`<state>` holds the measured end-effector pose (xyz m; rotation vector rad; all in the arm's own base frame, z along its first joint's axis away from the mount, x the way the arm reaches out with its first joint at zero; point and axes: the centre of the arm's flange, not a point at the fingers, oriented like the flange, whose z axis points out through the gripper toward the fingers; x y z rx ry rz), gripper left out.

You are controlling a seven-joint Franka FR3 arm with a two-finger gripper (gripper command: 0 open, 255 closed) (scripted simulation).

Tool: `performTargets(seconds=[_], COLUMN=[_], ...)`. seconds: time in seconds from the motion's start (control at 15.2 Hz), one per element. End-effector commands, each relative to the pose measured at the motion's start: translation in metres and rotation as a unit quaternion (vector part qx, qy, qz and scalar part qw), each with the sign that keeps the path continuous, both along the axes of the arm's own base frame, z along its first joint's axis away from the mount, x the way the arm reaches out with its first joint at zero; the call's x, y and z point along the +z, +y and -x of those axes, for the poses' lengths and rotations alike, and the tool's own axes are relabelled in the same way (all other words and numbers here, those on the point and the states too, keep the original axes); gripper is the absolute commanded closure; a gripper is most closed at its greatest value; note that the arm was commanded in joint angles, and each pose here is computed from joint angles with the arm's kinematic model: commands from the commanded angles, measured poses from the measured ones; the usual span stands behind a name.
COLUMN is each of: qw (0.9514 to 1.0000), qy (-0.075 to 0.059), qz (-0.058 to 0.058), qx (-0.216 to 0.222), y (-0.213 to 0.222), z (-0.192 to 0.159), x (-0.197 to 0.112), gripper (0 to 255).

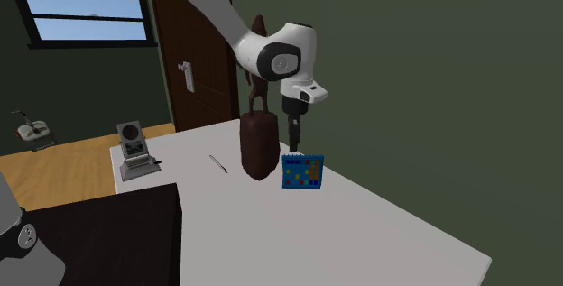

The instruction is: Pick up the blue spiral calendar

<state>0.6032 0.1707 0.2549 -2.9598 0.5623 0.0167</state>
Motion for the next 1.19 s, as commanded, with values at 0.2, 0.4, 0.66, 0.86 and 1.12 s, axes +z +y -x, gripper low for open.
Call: performTargets(seconds=[0.2,0.4,0.66,0.86,1.12], qw=[0.9998,0.9997,0.9997,0.9997,0.9997], qy=[-0.002,-0.003,-0.003,-0.003,-0.002], qz=[-0.006,-0.007,-0.006,-0.006,-0.007], qx=[-0.020,-0.023,-0.023,-0.023,-0.023], y=[0.018,0.021,0.021,0.021,0.020], z=[-0.046,-0.052,-0.052,-0.052,-0.052], x=[-0.045,-0.062,-0.083,-0.091,-0.091], gripper=[0,0,0,0,255])
